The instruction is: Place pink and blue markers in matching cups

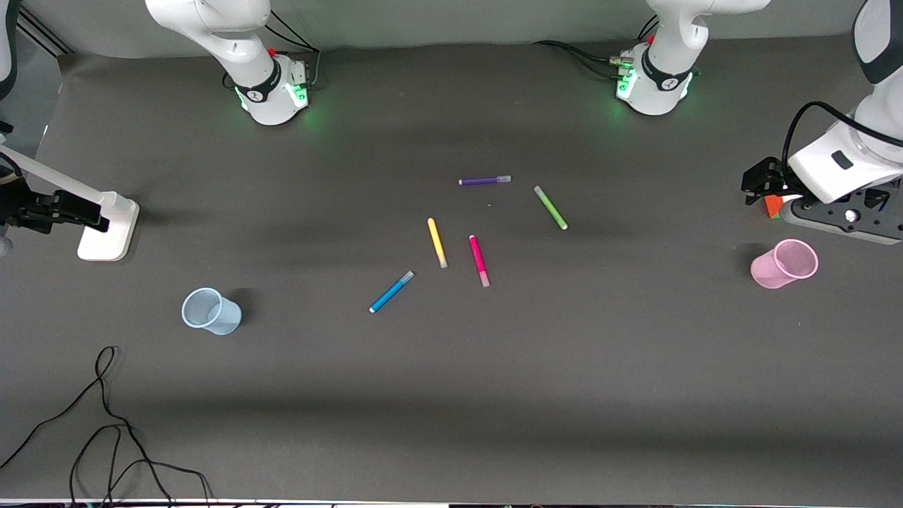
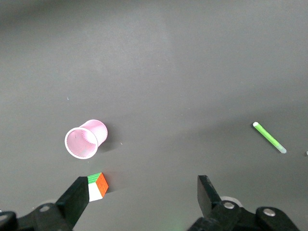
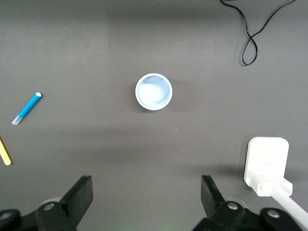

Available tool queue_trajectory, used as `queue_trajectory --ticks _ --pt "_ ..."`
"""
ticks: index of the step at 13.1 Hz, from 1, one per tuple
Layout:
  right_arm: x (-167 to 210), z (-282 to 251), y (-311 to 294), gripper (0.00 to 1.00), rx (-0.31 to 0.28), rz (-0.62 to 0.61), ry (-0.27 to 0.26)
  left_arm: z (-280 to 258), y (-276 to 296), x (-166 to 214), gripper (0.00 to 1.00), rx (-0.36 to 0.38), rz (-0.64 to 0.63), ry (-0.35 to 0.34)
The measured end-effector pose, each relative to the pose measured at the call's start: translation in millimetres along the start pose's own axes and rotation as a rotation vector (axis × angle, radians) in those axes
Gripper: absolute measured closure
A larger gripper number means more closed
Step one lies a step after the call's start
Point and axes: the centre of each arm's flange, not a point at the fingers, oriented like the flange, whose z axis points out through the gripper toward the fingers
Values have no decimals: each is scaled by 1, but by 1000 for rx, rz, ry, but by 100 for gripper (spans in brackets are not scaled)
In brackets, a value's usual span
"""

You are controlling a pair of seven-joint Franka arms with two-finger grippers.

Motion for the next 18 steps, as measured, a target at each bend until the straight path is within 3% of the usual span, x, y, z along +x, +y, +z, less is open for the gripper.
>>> queue_trajectory --ticks 18 --pt "0 9 -15 0 0 -18 -24 0 3 1 0 -3 6 1"
